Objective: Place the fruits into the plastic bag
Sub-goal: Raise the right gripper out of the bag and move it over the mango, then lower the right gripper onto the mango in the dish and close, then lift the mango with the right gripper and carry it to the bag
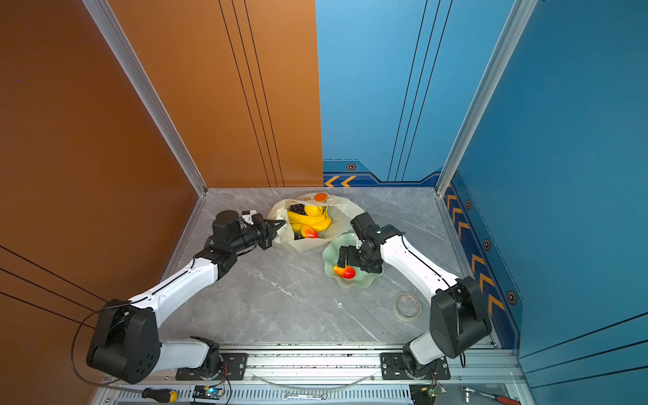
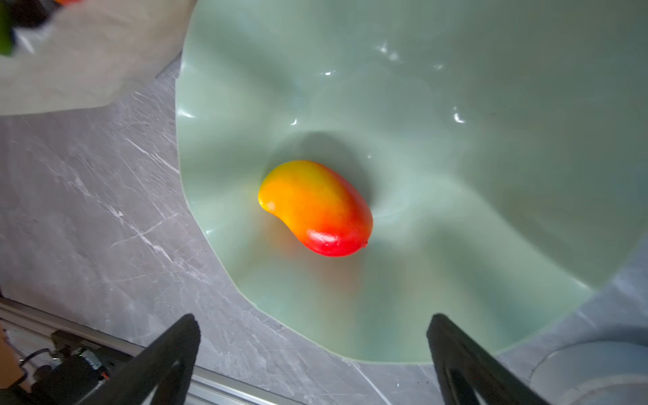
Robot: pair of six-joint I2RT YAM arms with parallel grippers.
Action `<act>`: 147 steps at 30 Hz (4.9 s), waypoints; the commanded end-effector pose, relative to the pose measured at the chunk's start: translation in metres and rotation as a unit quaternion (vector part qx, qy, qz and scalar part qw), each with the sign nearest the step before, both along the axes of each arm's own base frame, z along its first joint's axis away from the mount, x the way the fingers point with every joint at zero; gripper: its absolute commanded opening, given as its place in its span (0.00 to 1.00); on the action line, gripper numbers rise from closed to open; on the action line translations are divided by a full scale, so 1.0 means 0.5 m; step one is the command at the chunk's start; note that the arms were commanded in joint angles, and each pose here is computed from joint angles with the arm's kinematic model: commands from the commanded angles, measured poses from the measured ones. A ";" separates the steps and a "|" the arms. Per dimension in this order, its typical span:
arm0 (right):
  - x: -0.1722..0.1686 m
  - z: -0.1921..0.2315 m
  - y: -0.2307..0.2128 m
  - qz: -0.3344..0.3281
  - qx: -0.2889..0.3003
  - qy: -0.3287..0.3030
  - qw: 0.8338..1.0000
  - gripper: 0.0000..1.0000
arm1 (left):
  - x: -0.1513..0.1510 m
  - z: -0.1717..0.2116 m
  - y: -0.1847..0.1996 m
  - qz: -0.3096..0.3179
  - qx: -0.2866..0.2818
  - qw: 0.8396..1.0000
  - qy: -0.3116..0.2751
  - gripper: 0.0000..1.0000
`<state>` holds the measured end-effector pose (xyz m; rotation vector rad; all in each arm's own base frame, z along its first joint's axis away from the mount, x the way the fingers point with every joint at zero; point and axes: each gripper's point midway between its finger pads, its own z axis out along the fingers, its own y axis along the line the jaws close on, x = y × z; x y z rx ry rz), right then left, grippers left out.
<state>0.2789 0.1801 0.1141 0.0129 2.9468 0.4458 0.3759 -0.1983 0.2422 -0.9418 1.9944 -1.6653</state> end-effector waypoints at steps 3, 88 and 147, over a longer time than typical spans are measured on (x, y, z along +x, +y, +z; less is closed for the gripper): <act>0.020 0.001 0.005 0.075 -0.051 -0.022 0.996 1.00 | -0.011 0.011 0.007 -0.006 0.001 1.000 -0.010 0.00; 0.081 -0.172 0.013 0.078 -0.154 0.051 0.984 0.75 | 0.012 0.024 0.023 -0.003 -0.005 1.000 -0.009 0.00; 0.059 0.093 0.062 -0.038 0.204 -0.004 0.978 0.54 | -0.003 0.025 -0.064 -0.022 0.013 1.000 -0.018 0.00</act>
